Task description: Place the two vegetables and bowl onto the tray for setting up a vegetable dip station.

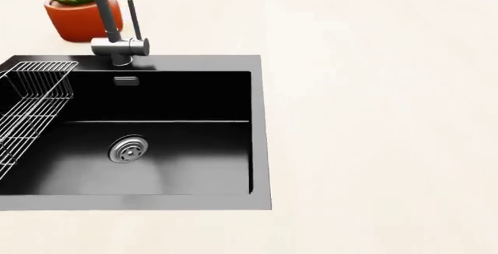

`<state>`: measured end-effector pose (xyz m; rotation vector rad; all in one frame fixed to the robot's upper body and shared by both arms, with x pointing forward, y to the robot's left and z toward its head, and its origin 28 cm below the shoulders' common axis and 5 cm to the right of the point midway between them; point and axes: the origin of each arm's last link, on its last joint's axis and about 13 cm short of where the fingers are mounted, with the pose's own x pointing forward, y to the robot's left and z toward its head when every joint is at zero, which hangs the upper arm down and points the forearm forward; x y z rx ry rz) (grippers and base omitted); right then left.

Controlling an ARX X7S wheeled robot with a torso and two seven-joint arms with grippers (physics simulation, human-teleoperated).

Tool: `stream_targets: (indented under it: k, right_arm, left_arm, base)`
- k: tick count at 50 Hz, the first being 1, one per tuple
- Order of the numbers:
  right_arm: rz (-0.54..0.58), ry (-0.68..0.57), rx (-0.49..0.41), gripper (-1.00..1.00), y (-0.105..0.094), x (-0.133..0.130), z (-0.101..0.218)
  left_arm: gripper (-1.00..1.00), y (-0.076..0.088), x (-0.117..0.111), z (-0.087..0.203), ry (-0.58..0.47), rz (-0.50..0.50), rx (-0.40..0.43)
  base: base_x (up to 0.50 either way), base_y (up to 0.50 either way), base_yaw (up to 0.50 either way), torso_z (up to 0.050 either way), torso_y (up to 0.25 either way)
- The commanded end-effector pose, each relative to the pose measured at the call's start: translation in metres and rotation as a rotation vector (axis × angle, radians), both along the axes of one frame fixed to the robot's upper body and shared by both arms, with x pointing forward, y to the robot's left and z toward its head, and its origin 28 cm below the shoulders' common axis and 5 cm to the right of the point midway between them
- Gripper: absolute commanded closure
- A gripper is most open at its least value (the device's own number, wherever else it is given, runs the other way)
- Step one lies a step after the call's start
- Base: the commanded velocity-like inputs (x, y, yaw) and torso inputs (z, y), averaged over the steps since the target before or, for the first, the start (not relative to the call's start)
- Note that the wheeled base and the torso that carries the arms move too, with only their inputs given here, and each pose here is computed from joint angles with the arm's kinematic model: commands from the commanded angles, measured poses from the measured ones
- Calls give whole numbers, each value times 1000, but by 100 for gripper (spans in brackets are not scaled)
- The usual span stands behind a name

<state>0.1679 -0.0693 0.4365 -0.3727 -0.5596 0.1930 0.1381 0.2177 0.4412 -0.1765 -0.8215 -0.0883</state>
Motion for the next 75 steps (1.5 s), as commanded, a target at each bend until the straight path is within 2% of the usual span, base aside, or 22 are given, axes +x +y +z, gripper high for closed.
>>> stream_targets:
  k: [1, 75]
  right_arm:
    - [-4, 1, -1, 100, -1, 0, 0]
    - [7, 24, 9, 100, -1, 1, -1]
  left_arm:
    - [-100, 0, 0, -1, 2, -1, 1]
    - [-100, 1, -2, 0, -5, 4, 1]
  base:
    - [44, 500, 0, 0, 0]
    - [23, 500, 0, 0, 0]
